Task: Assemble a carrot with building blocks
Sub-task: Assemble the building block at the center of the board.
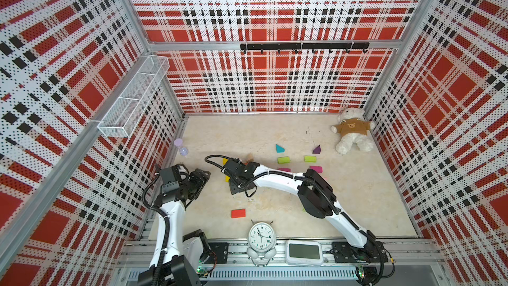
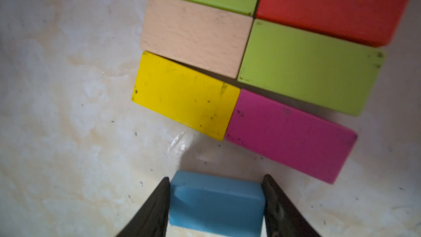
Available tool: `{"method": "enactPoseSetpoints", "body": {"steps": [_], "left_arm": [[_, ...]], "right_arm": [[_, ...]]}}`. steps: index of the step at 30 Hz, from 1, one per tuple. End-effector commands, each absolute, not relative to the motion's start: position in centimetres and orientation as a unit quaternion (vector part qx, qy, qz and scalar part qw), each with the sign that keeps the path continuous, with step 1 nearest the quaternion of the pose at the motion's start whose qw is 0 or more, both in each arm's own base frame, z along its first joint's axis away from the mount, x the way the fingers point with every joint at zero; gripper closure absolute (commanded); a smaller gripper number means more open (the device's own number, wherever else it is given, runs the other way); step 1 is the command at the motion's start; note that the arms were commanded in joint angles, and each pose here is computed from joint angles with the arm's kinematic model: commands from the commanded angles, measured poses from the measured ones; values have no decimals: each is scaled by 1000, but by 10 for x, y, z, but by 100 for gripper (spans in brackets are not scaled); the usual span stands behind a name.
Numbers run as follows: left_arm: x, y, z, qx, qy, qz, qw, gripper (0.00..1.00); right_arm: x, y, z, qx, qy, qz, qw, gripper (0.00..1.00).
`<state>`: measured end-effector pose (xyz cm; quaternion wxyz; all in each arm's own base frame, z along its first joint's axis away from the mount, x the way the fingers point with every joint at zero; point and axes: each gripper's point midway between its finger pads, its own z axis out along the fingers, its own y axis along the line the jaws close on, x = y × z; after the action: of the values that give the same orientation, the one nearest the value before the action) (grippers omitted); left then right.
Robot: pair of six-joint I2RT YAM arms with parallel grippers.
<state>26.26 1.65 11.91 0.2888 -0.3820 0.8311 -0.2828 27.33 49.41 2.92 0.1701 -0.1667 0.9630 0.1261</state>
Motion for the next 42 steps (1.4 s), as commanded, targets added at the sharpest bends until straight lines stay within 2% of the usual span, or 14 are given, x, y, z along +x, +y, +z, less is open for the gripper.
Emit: {"method": "enactPoseSetpoints", "body": {"steps": [1,18,24,34,42], "left_arm": [[270,20,131,-375,826,-288,308,28],[271,20,128,-374,825,-292,306,28],[271,19,128,-374,826,-292,305,28],[270,20,126,-376,825,-292,304,28],[269,18,126,-378,823,-295,304,28]], "right_arm": [[285,498,21,-143,964,125,186,41],[295,501,15,-96,966,154,184,39],[295,500,18,-92,966,159,184,29],[285,489,46,-85,959,177,204,28],[262,475,88,-87,950,205,216,28]]}}
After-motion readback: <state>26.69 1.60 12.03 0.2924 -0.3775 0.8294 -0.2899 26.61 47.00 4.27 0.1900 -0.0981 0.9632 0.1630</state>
